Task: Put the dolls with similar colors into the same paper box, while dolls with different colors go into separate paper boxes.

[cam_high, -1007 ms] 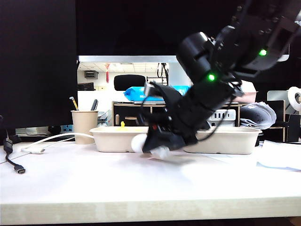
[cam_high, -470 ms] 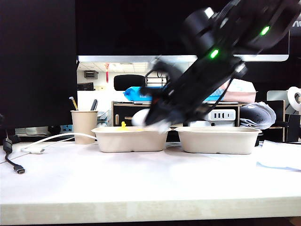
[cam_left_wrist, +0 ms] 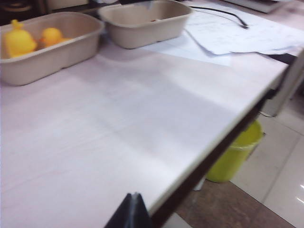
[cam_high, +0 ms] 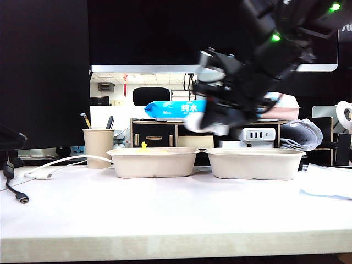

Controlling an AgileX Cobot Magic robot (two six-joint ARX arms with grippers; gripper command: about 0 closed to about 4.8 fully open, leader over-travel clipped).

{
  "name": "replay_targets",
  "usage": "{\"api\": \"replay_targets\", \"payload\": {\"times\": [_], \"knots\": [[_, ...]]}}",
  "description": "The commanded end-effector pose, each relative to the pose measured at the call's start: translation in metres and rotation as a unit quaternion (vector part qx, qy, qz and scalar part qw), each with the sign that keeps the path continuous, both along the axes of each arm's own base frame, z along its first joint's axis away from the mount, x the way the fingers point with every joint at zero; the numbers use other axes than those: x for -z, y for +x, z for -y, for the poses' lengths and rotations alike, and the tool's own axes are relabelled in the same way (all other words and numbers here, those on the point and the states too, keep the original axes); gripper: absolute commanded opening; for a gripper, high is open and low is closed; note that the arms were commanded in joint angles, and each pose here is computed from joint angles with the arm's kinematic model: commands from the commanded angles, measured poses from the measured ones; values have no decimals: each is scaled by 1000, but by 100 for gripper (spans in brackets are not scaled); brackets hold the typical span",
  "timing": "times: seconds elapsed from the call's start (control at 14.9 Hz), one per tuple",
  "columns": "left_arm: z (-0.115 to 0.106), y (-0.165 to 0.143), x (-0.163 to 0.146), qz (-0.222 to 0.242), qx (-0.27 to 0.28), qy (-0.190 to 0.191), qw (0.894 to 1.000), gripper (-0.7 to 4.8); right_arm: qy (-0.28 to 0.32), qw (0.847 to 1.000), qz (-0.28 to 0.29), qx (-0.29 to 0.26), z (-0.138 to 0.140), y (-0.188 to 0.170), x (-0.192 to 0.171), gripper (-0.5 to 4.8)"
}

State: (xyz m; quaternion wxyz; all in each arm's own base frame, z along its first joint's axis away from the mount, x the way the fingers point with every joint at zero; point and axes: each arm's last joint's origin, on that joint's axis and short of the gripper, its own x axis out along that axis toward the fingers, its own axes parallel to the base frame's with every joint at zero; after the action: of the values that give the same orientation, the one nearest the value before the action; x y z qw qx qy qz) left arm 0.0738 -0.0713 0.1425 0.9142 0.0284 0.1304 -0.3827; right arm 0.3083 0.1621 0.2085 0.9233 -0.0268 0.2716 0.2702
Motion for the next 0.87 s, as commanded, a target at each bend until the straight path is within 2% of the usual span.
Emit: {"api": "replay_targets", "payload": {"times": [0.07, 0.2, 0.47, 0.6, 0.74, 0.87], "knots": [[5, -2, 3, -11, 24, 13, 1000, -5, -31, 997, 17, 64, 20, 9, -3, 103], [6, -1, 6, -26, 27, 27, 999, -5, -42, 994, 19, 97, 34, 15, -3, 103], [6, -1, 6, -27, 26, 29, 999, -5, -49, 991, 5, 124, 51, 21, 2, 111], [6, -1, 6, -25, 26, 27, 999, -5, -49, 991, 2, 126, 53, 22, 2, 194], [5, -2, 4, -16, 25, 18, 999, -5, -47, 991, 2, 127, 53, 22, 2, 226], [2, 0, 2, -7, 9, 8, 1000, -5, -46, 991, 1, 128, 54, 21, 2, 230]]}}
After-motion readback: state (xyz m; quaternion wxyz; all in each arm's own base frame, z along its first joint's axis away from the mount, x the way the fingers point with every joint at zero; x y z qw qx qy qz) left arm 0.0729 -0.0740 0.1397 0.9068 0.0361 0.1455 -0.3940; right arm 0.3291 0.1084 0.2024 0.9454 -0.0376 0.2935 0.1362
